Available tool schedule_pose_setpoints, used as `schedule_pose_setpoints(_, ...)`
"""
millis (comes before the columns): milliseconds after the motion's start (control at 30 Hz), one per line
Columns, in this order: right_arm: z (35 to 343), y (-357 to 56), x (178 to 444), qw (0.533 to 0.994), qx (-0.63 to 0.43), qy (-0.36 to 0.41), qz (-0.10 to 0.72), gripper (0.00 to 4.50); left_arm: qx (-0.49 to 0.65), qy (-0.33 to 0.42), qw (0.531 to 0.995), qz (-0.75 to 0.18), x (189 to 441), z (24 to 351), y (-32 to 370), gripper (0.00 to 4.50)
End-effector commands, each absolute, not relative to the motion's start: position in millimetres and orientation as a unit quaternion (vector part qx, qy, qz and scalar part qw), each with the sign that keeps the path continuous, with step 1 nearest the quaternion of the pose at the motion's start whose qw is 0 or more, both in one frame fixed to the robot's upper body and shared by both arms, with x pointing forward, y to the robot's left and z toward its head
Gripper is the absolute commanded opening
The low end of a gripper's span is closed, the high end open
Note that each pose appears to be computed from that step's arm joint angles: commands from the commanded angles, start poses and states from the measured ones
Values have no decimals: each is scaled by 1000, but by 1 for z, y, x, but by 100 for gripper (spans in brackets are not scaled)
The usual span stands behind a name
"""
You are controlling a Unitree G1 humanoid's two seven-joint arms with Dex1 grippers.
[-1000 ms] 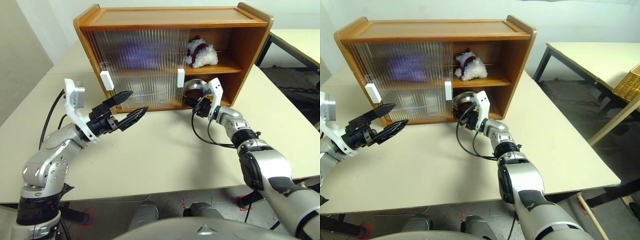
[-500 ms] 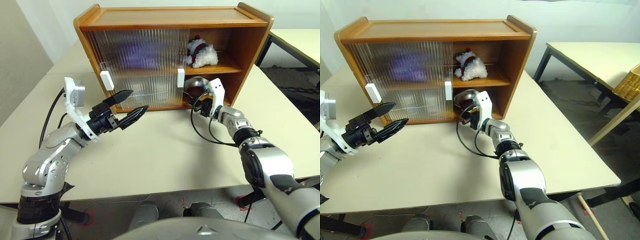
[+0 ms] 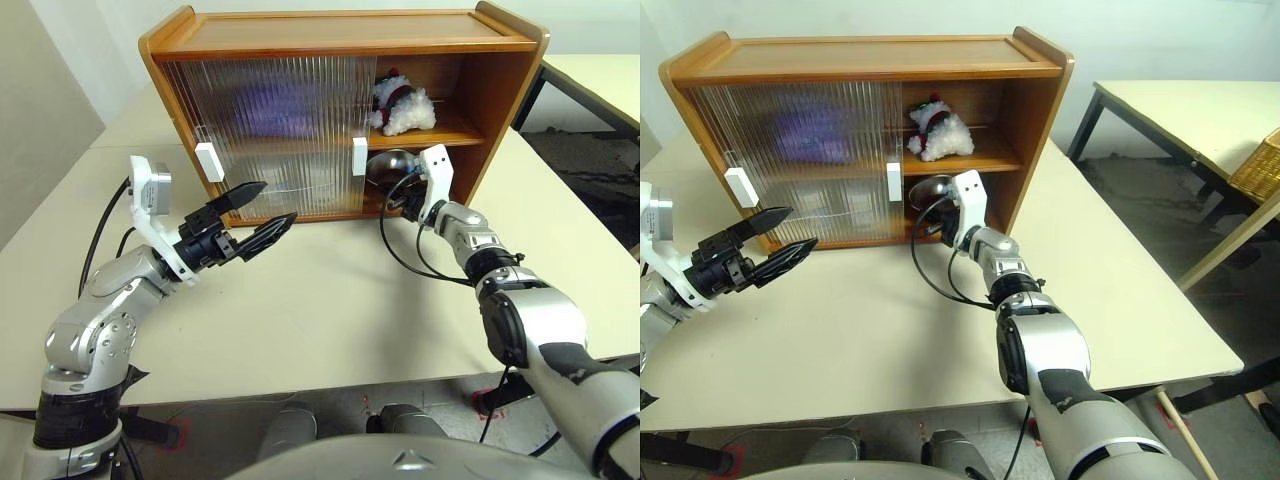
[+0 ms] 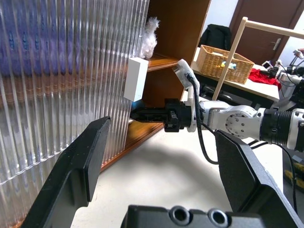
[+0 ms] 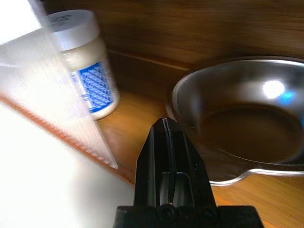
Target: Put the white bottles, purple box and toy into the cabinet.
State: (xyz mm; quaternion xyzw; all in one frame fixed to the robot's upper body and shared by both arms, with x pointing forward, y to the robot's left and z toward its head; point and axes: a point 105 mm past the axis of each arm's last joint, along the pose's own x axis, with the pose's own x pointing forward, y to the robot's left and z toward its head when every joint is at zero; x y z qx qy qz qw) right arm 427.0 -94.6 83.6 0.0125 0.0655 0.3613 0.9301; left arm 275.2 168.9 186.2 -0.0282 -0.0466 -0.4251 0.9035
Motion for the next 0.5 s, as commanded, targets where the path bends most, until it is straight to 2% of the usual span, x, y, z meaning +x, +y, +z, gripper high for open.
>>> schedule_pose_setpoints(33,77,-103,417,921,13,63,384,2,-23,-43,904,-424,275,183,172,450)
schedule_pose_setpoints(233,77,-104,389,908,22,22,417,2,-24,-44,903,-427,276,181,171,450)
schedule_pose_setpoints(333,90,-96,371,903,37,3,428,2,-25,-44,901,-431,278,181,169,450)
schedule_pose_setpoints(500,130,-62,339,878,52,-41,474,2,-26,-44,897,-439,282,182,167,450)
